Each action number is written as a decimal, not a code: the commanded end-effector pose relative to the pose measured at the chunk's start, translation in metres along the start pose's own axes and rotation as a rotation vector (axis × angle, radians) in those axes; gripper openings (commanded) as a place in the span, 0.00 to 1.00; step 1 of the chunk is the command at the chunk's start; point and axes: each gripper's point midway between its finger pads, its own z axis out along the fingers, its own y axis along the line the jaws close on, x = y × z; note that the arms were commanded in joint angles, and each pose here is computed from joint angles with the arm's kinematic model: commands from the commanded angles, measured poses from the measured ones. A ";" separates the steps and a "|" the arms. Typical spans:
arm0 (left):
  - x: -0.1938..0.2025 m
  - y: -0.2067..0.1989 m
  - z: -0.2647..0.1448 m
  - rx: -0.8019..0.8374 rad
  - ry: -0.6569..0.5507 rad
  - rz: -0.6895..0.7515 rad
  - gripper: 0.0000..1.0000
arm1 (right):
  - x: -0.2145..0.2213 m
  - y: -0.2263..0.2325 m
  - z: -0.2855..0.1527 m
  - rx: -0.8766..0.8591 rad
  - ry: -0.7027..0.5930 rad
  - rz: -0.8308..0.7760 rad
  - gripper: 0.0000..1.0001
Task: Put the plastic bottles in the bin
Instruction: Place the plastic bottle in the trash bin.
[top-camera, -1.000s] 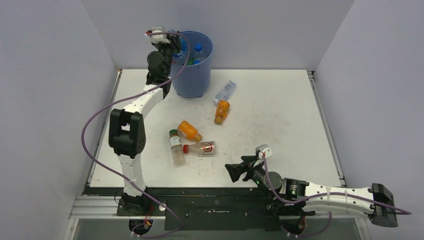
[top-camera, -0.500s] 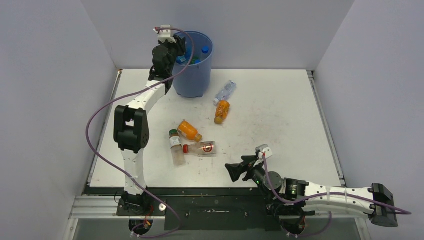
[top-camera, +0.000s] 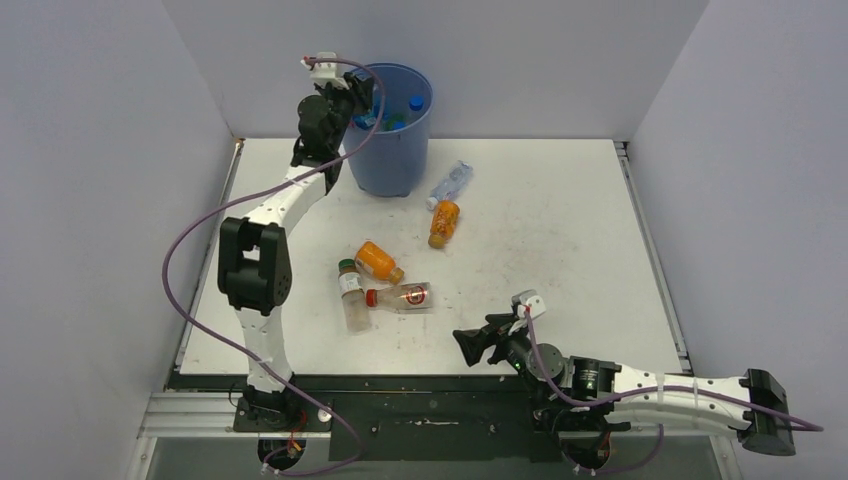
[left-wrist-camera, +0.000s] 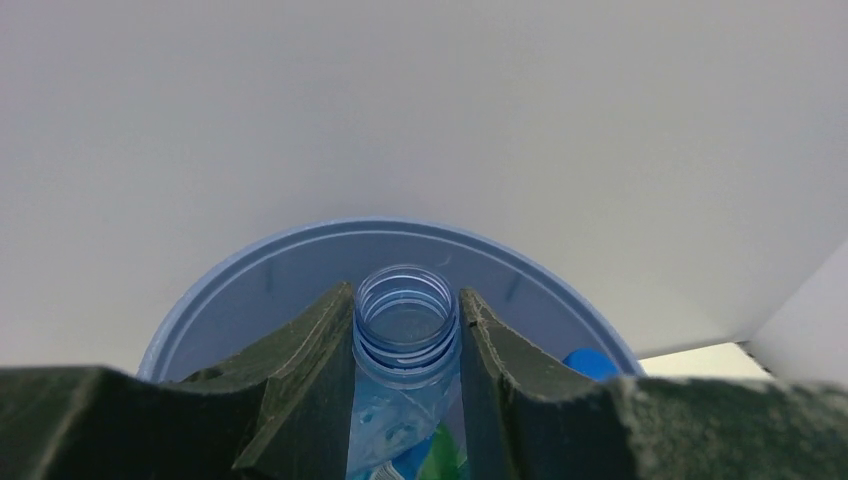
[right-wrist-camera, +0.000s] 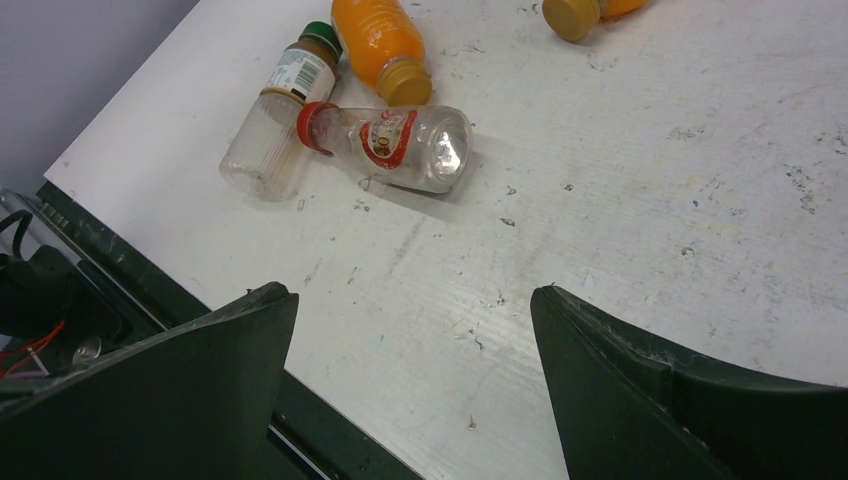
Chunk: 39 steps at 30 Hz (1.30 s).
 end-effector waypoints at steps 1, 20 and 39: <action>-0.102 -0.045 -0.021 0.123 -0.238 -0.017 0.00 | -0.024 0.010 -0.002 -0.018 -0.048 0.070 0.90; -0.043 -0.011 0.028 0.054 -0.294 0.088 0.00 | -0.001 -0.001 -0.001 0.024 0.009 0.061 0.90; 0.020 -0.001 0.037 0.040 -0.051 0.048 0.62 | -0.003 0.001 0.006 0.046 0.019 0.011 0.90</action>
